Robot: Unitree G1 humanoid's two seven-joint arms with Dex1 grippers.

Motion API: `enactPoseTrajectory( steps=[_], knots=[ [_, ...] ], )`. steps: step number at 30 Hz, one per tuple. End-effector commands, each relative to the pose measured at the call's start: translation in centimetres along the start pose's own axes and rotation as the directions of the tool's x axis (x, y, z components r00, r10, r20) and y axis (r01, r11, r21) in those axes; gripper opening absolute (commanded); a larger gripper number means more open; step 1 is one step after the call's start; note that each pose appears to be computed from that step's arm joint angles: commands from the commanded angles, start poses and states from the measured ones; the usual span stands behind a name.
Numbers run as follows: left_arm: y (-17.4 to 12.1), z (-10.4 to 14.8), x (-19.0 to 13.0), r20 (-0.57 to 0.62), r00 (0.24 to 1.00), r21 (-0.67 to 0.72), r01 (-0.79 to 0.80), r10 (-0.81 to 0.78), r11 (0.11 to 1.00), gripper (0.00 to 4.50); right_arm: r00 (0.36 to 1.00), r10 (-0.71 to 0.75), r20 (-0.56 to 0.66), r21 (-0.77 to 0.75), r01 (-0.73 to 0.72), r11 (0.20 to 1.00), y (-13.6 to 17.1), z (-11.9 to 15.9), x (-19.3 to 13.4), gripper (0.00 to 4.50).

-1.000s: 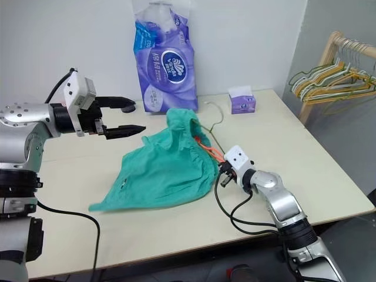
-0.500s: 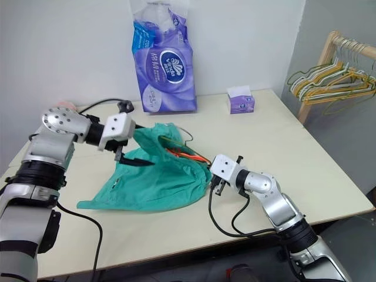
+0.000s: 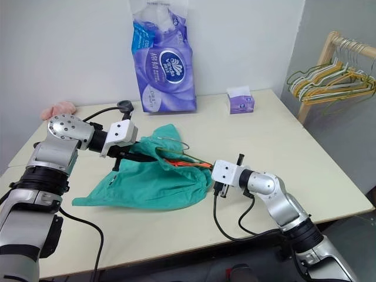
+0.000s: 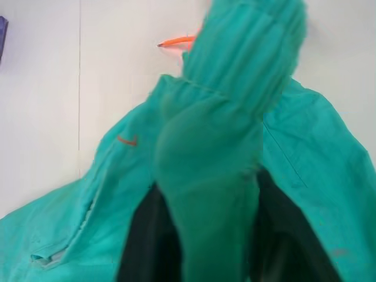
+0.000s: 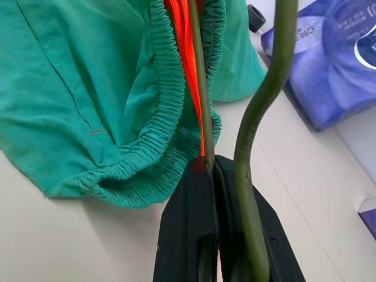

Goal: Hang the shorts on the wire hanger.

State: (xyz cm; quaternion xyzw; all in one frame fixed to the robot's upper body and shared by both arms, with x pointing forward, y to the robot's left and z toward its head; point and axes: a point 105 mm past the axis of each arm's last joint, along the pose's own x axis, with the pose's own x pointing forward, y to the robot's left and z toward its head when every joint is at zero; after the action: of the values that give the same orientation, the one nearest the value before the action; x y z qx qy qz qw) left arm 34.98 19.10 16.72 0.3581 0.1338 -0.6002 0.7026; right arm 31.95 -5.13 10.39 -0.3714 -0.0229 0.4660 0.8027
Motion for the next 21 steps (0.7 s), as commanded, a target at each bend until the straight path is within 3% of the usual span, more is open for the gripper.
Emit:
enactPoseTrajectory(
  steps=[1,5,9,15,19,21],
  knots=[
    [-0.1,1.0,0.3,0.028,1.0,0.026,0.013,-0.013,1.0,0.04,0.994,-0.014,0.108,-0.1,0.024,0.995,-0.9,3.2,-0.3,0.0],
    [-0.1,0.4,0.1,0.023,1.0,0.003,-0.018,0.018,1.0,0.04,0.997,-0.004,0.075,-0.151,0.015,0.988,-1.2,2.7,-1.2,0.0],
    [-0.2,-0.3,-0.1,0.004,0.999,-0.009,-0.049,0.049,0.999,0.0,1.0,0.0,-0.003,-0.175,0.0,0.985,-2.2,1.3,-3.0,0.96],
    [0.8,-1.1,-1.2,0.0,0.985,-0.045,-0.17,0.17,0.984,0.0,0.965,-0.137,-0.223,-0.147,0.106,0.983,-5.6,-4.3,-8.4,3.08],
    [2.2,-0.7,-2.1,0.053,0.956,-0.075,-0.284,0.289,0.956,0.0,0.934,-0.229,-0.273,0.002,0.239,0.971,-5.6,-6.1,-10.5,4.44],
    [2.7,-0.4,-2.5,0.095,0.936,-0.124,-0.325,0.338,0.937,0.0,0.954,-0.203,-0.221,0.137,0.237,0.962,-3.4,-5.1,-9.5,4.48]
  ],
)
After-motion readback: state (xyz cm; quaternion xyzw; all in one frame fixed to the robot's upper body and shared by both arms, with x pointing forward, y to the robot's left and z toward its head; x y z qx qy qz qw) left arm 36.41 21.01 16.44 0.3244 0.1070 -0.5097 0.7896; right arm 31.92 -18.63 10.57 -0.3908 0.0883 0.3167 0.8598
